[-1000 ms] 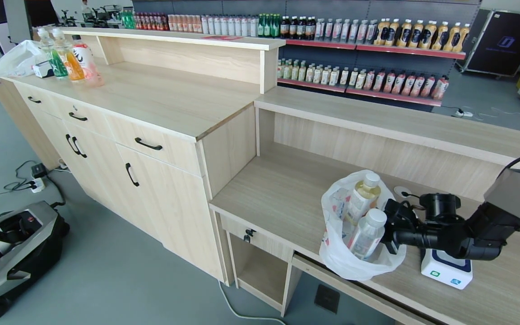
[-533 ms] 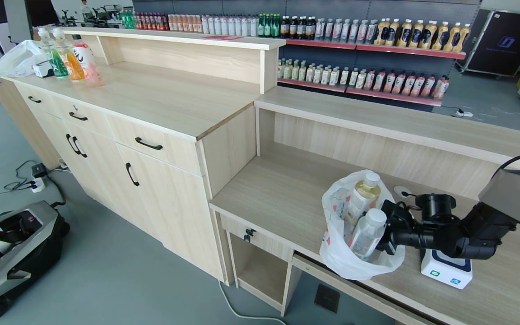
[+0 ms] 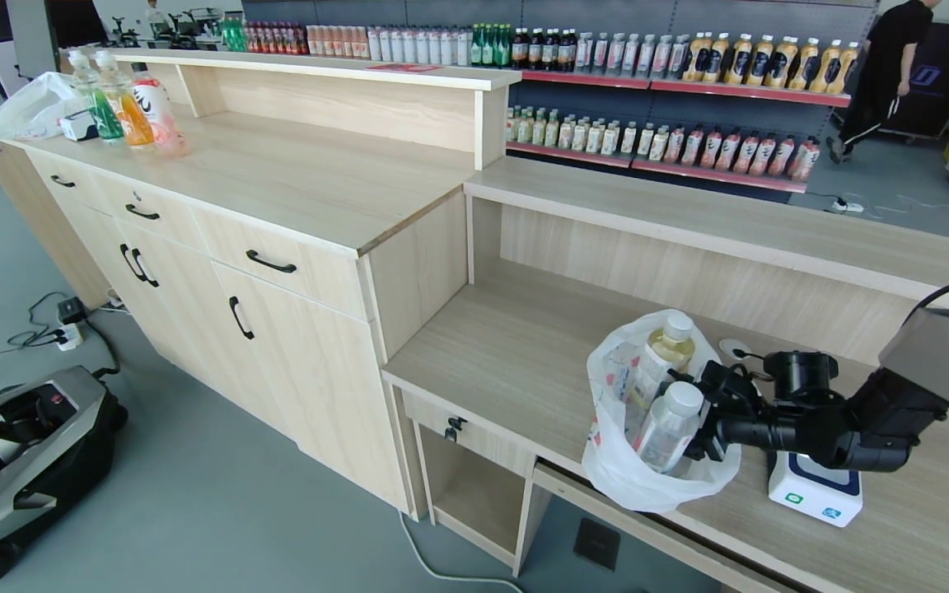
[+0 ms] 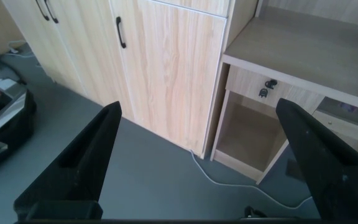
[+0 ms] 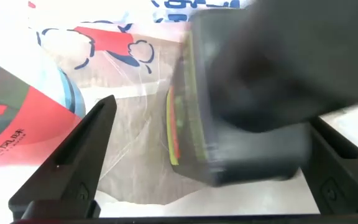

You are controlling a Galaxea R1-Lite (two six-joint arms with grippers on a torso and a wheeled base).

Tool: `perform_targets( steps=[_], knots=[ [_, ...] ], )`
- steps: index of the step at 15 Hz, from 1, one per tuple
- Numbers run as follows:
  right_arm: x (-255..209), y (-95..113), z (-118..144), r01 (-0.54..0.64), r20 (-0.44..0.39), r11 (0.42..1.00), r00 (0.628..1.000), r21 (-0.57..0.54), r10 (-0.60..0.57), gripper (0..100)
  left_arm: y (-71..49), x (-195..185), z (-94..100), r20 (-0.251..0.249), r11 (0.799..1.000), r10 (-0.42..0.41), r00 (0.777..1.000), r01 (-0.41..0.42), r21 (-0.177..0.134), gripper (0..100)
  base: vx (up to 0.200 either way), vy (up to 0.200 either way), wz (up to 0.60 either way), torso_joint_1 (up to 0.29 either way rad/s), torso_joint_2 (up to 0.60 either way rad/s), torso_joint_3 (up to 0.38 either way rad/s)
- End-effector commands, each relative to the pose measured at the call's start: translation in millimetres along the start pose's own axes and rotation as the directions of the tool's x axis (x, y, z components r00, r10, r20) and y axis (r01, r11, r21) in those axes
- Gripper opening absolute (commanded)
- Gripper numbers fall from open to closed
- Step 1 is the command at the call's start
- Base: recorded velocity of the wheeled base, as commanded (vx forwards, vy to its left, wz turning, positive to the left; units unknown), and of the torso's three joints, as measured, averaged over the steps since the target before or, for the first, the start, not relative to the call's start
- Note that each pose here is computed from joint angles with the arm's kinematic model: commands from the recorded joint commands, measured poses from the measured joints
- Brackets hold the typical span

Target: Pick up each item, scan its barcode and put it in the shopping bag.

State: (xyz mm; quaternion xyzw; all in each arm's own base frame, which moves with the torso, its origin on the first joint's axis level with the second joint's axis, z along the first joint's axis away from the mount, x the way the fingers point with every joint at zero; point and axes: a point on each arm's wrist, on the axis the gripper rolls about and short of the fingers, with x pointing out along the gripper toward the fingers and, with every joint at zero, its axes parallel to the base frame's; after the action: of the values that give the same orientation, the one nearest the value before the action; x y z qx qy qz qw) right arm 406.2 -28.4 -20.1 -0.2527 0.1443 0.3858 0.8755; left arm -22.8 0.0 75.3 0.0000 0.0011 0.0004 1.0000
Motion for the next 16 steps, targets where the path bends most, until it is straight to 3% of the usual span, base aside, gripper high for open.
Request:
perform_targets(
  steps=[1, 9, 16],
  knots=[
    [-3, -3, 1, 0.013, 0.005, 1.000, 1.000, 0.003, -0.013, 100, 0.0, 0, 0.0, 0.001, 1.000, 0.001, 1.000, -0.001, 0.000, 100, 0.000, 0.000, 0.00, 0.000, 0.00, 0.000],
    [-17, -19, 18, 0.009, 0.092, 0.998, 0.996, 0.056, -0.014, 100, 0.0, 0, 0.0, 0.001, 1.000, 0.001, 1.000, -0.001, 0.000, 100, 0.000, 0.000, 0.00, 0.000, 0.00, 0.000],
    [-50, -30, 77, 0.020, 0.197, 0.992, 0.979, 0.128, -0.045, 100, 0.0, 0, 0.0, 0.001, 1.000, 0.001, 1.000, -0.001, 0.000, 100, 0.000, 0.000, 0.00, 0.000, 0.00, 0.000]
  ],
)
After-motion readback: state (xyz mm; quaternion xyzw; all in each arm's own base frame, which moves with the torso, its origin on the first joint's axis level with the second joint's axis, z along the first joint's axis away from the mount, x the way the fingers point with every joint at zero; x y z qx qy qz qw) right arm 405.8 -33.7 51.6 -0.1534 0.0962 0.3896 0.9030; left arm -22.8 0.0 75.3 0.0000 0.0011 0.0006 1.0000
